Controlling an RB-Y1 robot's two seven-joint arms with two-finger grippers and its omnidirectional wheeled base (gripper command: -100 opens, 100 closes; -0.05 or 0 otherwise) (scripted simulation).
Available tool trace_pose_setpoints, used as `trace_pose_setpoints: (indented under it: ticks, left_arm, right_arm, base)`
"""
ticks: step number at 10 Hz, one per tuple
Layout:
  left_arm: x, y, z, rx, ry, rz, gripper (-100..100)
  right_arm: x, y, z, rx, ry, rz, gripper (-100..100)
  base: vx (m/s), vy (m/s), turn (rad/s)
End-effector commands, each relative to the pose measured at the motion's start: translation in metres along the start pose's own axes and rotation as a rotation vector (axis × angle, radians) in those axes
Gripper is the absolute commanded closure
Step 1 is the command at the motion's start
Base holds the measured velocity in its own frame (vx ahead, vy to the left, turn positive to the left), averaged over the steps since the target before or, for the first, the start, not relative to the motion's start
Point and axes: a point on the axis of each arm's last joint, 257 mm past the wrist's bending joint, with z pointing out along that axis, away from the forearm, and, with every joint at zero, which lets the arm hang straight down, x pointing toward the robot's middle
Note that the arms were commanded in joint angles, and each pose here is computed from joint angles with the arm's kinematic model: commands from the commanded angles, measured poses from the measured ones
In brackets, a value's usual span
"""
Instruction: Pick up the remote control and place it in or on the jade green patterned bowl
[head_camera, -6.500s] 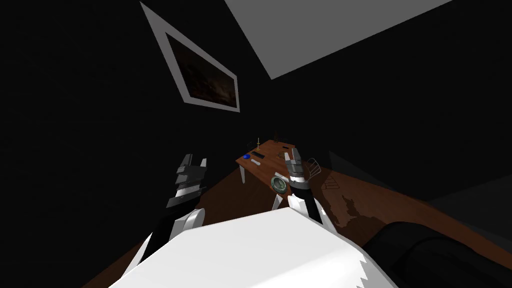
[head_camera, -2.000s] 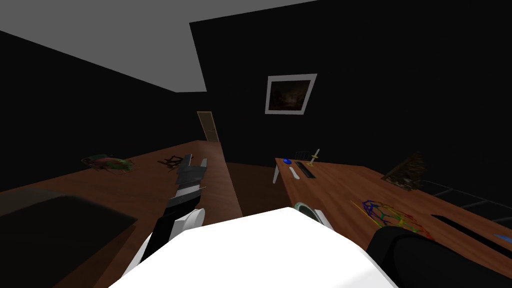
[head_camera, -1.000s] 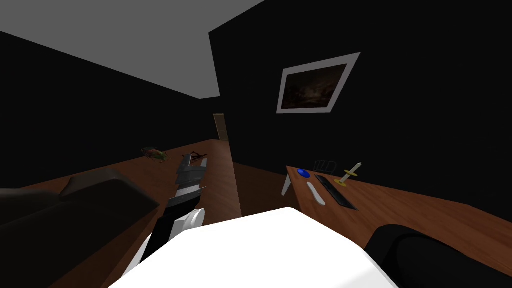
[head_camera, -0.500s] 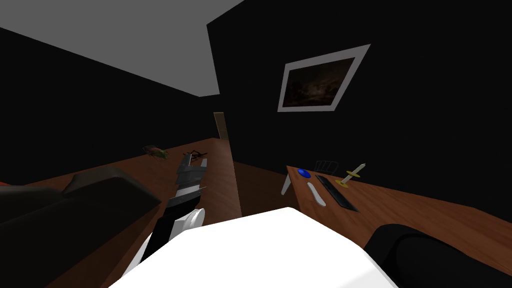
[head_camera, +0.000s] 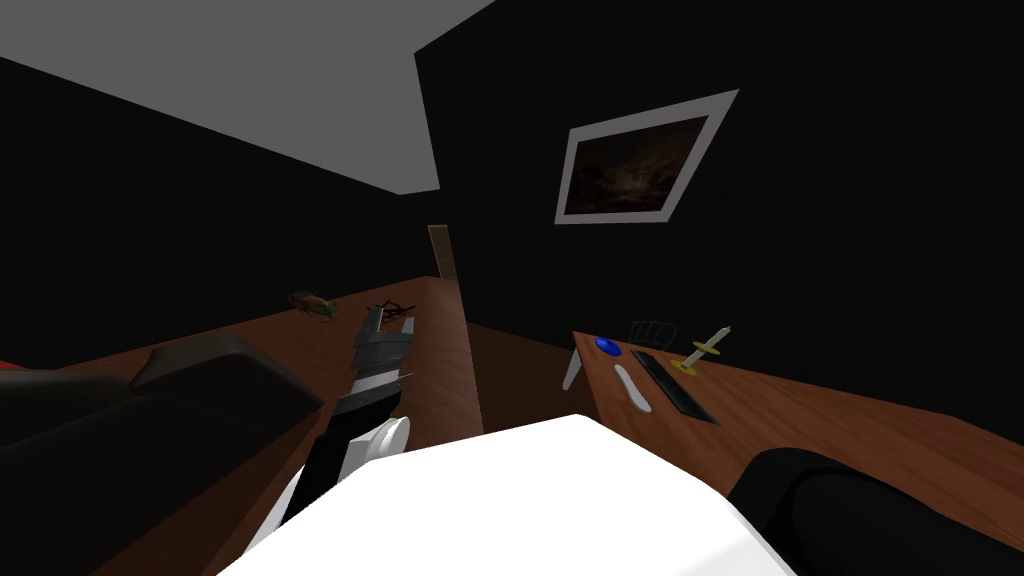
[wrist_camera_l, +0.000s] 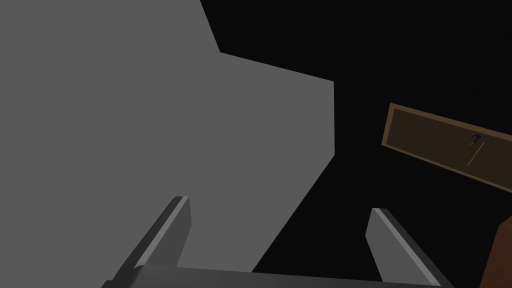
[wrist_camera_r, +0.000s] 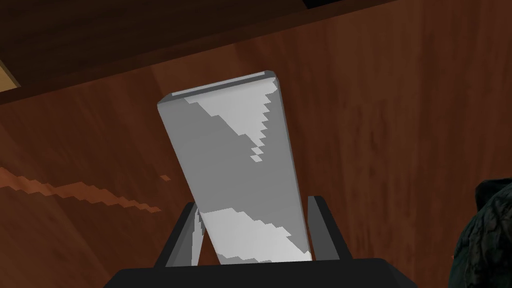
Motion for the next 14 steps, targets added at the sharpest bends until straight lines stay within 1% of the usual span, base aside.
trace_pose_setpoints:
  ticks: [1, 2, 3, 5, 6, 7, 8, 11, 12, 14]
  left_arm:
    - [0.0, 0.0, 0.0, 0.0, 0.0, 0.0, 0]
    - [0.0, 0.0, 0.0, 0.0, 0.0, 0.0, 0]
    - [0.0, 0.0, 0.0, 0.0, 0.0, 0.0, 0]
    - [0.0, 0.0, 0.0, 0.0, 0.0, 0.0, 0]
    - [0.0, 0.0, 0.0, 0.0, 0.0, 0.0, 0]
    - [0.0, 0.0, 0.0, 0.0, 0.0, 0.0, 0]
    - [0.0, 0.0, 0.0, 0.0, 0.0, 0.0, 0]
    - [0.0, 0.0, 0.0, 0.0, 0.0, 0.0, 0]
    - [0.0, 0.0, 0.0, 0.0, 0.0, 0.0, 0]
    - [0.0, 0.0, 0.0, 0.0, 0.0, 0.0, 0]
  right_arm:
    - [0.0, 0.0, 0.0, 0.0, 0.0, 0.0, 100]
    - [0.0, 0.0, 0.0, -0.001, 0.0, 0.001, 0]
    - [-0.001, -0.004, -0.008, 0.001, 0.005, 0.0, 100]
    - [-0.005, -0.009, -0.018, 0.003, 0.013, -0.003, 100]
    - [-0.004, -0.009, -0.015, 0.003, 0.01, -0.003, 100]
    - [-0.004, -0.009, -0.015, 0.003, 0.01, -0.002, 0]
    - [-0.004, -0.032, -0.034, 0.038, 0.028, -0.029, 100]
    - [-0.01, -0.072, -0.072, 0.102, 0.062, -0.079, 100]
    - [-0.011, -0.072, -0.072, 0.103, 0.062, -0.08, 100]
    - [-0.018, -0.091, -0.095, 0.137, 0.08, -0.11, 100]
  base:
    - [0.0, 0.0, 0.0]
    - [0.0, 0.0, 0.0]
    - [0.015, 0.017, -0.028]
    - [0.026, 0.033, -0.037]
    - [0.011, 0.014, -0.007]
    - [0.0, 0.0, 0.0]
    - [0.026, 0.079, 0.043]
    - [0.044, 0.136, 0.023]
    - [0.019, 0.08, 0.002]
    - [0.015, 0.073, 0.024]
